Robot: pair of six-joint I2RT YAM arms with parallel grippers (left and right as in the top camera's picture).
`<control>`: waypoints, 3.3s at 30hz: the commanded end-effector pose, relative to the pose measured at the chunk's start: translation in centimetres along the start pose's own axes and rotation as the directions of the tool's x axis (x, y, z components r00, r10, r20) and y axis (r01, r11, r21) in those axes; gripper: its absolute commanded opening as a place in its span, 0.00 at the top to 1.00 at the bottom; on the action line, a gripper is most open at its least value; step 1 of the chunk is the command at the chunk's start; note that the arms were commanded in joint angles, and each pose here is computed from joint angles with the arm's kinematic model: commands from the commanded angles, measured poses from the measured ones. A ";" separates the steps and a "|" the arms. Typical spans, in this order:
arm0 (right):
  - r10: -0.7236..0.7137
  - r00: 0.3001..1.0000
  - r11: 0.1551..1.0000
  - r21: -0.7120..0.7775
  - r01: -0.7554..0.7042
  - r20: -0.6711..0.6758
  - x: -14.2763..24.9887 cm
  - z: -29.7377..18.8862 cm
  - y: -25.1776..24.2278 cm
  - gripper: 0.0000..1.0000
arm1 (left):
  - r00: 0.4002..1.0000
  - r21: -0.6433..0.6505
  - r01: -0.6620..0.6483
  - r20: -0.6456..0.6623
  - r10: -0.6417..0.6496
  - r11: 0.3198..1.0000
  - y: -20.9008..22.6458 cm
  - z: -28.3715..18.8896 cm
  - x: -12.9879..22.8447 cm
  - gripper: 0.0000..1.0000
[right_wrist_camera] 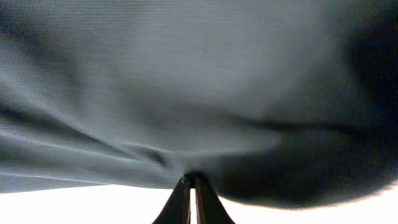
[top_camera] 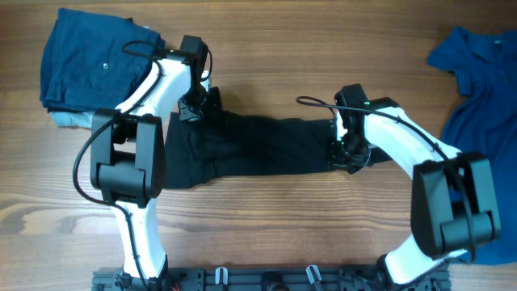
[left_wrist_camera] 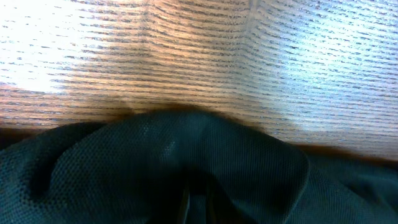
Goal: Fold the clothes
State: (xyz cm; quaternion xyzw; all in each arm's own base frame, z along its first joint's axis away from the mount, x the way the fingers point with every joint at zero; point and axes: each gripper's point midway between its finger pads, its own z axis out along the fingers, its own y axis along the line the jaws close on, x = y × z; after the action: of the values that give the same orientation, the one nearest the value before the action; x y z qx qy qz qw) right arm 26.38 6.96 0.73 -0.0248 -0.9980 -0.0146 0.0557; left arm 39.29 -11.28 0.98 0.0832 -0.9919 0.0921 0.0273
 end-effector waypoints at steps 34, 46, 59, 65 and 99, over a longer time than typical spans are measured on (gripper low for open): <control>0.090 0.920 0.918 -0.390 0.072 0.381 -7.3 -10.4 -3.6 0.75 | 1.000 -0.032 0.003 0.015 -0.002 0.999 0.8 0.5 -0.5 0.90; -0.791 0.396 0.505 0.134 0.853 0.467 -4.6 -6.5 16.8 0.66 | 0.996 -0.016 0.003 0.086 -0.002 1.000 1.5 -1.5 -2.1 0.91; -0.836 0.367 0.396 -0.015 0.918 0.408 -2.3 -0.7 19.6 0.89 | 0.990 0.000 -0.013 0.137 0.012 1.000 1.0 -2.6 -3.1 0.87; -0.841 0.396 0.352 -0.184 0.918 0.367 1.7 -0.6 20.2 0.96 | 0.990 -0.001 -0.013 0.138 0.012 1.000 1.0 -2.6 -3.1 0.85; -0.863 0.198 0.225 0.002 0.974 0.465 -0.3 -1.5 29.2 0.75 | 0.859 0.029 0.308 0.421 -0.292 0.951 11.6 -19.0 -3.8 0.00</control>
State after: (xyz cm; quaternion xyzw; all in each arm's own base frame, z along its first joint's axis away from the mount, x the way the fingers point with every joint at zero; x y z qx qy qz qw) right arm 28.27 36.35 3.76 0.5686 -0.7815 -0.1983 -0.1633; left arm 41.72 3.65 16.16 0.2518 -0.9539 0.0521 -0.1551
